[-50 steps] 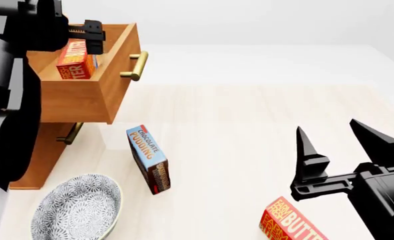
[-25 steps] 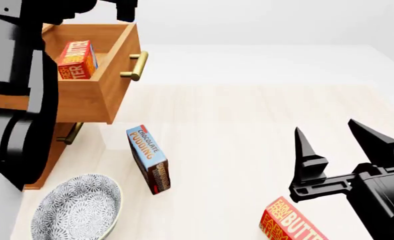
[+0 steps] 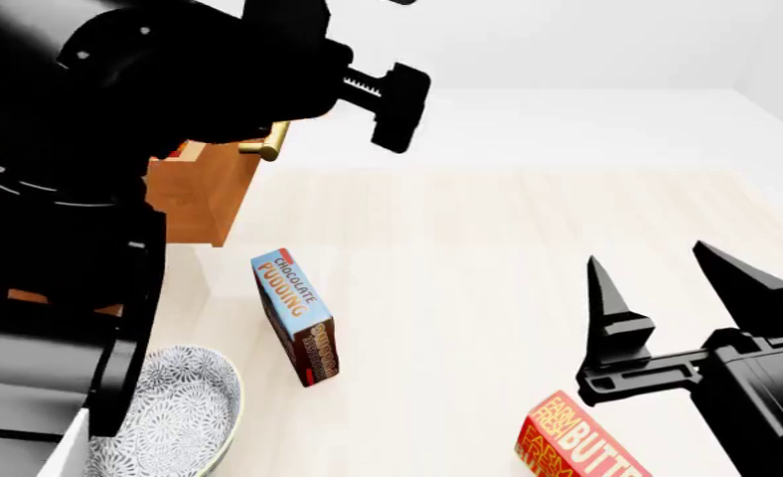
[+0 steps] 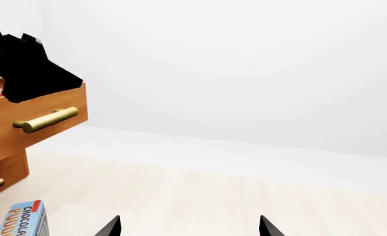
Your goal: Put the butter at the front in the top drawer of the cabinet and close it.
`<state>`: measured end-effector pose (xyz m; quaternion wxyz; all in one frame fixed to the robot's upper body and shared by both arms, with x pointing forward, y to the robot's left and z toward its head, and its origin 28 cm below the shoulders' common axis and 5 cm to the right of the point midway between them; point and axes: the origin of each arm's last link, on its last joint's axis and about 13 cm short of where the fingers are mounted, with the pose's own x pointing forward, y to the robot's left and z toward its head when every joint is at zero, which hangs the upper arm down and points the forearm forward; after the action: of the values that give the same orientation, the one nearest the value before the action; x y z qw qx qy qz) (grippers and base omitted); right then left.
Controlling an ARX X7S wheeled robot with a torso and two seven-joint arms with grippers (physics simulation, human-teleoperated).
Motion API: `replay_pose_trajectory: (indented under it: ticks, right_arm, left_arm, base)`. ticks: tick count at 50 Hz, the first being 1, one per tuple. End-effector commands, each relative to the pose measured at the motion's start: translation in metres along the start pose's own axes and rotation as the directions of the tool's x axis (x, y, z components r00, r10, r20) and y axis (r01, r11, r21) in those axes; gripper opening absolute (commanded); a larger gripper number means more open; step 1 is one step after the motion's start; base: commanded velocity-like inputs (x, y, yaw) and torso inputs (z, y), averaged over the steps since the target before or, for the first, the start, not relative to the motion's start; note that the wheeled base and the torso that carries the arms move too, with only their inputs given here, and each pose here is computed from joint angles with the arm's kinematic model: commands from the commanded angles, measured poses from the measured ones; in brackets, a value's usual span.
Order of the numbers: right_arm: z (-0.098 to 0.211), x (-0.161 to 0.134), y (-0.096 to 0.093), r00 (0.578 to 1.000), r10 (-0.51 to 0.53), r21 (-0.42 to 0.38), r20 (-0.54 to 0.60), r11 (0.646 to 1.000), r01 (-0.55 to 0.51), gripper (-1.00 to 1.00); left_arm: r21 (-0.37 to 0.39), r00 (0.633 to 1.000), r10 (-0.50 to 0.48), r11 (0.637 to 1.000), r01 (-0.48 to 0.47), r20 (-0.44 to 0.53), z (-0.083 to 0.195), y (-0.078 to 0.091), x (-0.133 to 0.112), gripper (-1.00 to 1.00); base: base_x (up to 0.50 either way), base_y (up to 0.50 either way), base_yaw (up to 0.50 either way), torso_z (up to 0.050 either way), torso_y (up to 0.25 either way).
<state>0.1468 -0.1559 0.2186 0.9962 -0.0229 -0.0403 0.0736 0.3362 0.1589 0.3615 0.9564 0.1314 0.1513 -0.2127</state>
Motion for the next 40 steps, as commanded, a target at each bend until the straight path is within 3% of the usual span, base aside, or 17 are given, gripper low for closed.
replay_pose_trajectory:
  ticks: [1,13,40]
  right_arm:
    - [-0.001,-0.001,-0.002,1.000,-0.002,0.011,0.001,1.000,0.002,1.00]
    - [-0.003,-0.002,-0.003,1.000,-0.001,0.021,-0.002,1.000,0.001,1.00]
    - [-0.003,-0.002,-0.003,1.000,0.005,0.021,-0.003,1.000,-0.005,1.00]
  left_arm:
    - [0.077,0.985,-0.136,0.987,0.144,-0.104,-0.024,-0.033,-0.012,1.00]
    - [0.056,0.977,-0.135,0.988,0.146,-0.162,-0.037,-0.034,0.001,1.00]
    - [0.068,0.965,0.070,0.996,-0.055,-0.253,-0.057,-0.019,0.019,1.00]
  base:
    - [0.00,0.00,0.00,0.000,0.000]
    - [0.00,0.00,0.00,0.000,0.000]
    - [0.00,0.00,0.00,0.000,0.000]
